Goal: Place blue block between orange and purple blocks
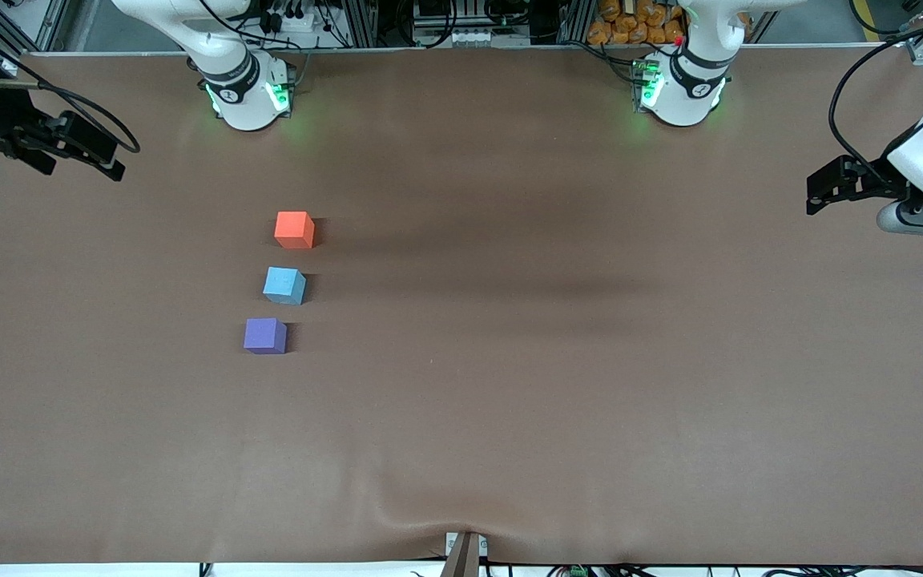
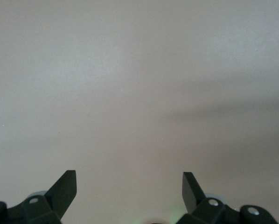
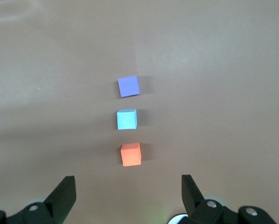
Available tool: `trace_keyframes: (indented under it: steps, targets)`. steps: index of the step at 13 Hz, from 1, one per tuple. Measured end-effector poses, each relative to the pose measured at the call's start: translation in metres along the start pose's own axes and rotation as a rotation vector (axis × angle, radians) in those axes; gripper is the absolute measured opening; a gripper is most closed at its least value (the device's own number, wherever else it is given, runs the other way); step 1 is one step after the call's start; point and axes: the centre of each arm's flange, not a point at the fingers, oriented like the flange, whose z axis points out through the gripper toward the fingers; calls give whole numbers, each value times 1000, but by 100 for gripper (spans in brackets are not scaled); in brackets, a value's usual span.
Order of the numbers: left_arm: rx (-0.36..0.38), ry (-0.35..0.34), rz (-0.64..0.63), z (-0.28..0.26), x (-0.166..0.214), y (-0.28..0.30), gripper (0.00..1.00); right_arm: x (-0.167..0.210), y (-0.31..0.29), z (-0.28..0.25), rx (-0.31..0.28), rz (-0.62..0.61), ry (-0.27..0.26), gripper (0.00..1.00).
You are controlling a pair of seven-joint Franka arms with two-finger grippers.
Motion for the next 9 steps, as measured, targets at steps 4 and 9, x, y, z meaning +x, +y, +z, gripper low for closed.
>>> trace_keyframes:
  steps: [4, 9]
  targets:
    - [0, 1, -6, 0, 0, -3, 100, 2, 3, 5, 1, 17, 0, 100]
    - [-1, 1, -18, 0, -1, -10, 100, 6, 3, 1, 5, 35, 12, 100]
